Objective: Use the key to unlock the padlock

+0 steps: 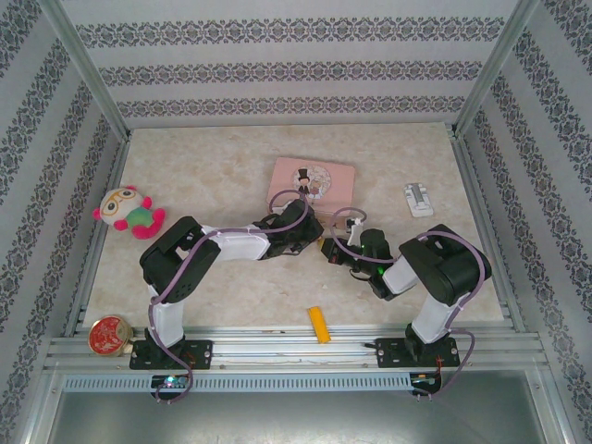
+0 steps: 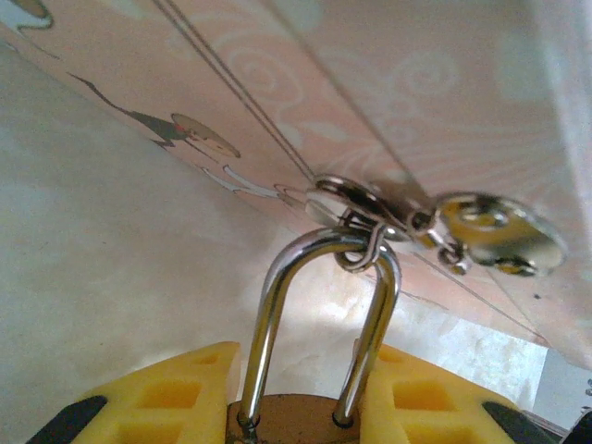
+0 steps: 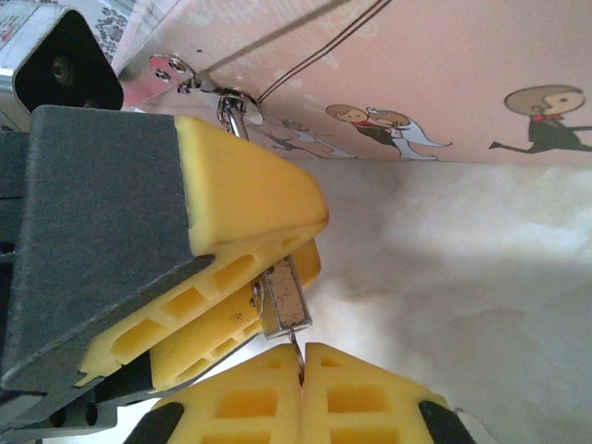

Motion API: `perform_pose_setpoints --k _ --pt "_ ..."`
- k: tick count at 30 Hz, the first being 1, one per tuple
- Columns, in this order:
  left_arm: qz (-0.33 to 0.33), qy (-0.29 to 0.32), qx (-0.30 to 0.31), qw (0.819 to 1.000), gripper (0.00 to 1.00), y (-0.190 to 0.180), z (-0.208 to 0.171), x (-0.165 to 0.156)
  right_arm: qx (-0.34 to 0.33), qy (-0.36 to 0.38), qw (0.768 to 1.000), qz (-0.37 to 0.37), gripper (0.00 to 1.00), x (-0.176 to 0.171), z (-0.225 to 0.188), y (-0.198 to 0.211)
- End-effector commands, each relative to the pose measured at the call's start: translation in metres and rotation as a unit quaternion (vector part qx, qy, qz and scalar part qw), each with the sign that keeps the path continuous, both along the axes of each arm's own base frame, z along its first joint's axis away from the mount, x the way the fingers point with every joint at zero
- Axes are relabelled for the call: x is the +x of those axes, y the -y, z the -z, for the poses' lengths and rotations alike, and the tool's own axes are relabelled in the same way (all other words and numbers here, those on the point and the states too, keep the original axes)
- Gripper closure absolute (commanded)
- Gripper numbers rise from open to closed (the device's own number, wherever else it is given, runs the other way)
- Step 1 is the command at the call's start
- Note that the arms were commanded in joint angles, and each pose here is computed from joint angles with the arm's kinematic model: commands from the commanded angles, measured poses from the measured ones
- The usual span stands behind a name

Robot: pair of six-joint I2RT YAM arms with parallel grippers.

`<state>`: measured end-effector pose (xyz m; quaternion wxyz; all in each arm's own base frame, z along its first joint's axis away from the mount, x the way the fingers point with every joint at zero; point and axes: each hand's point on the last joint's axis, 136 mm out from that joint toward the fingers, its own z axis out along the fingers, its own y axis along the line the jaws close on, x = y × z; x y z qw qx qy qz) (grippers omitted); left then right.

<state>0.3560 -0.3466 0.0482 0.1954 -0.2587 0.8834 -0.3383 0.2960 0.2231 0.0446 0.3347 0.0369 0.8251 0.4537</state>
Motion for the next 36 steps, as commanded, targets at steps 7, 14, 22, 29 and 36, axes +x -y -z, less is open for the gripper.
perform_pose_setpoints --k 7,14,22,29,36 --pt "0.007 -0.044 -0.06 0.997 1.0 0.014 -0.008 -0.009 0.027 0.034 0.999 0.011 1.0 0.016 -0.021 -0.003" --pt "0.007 -0.043 -0.063 0.997 1.0 0.014 -0.009 -0.008 0.03 0.033 0.999 0.013 1.0 0.015 -0.022 -0.001" --pt "0.007 -0.041 -0.065 0.997 1.0 0.015 -0.01 -0.007 0.037 0.028 0.999 0.02 1.0 0.017 -0.023 0.002" --pt "0.02 -0.043 -0.063 0.997 1.0 0.017 -0.008 -0.009 0.053 0.012 0.998 0.026 1.0 0.021 -0.024 0.002" --pt "0.029 -0.045 -0.066 0.996 1.0 0.02 -0.007 -0.011 0.078 -0.015 0.996 0.026 1.0 0.028 -0.019 0.003"
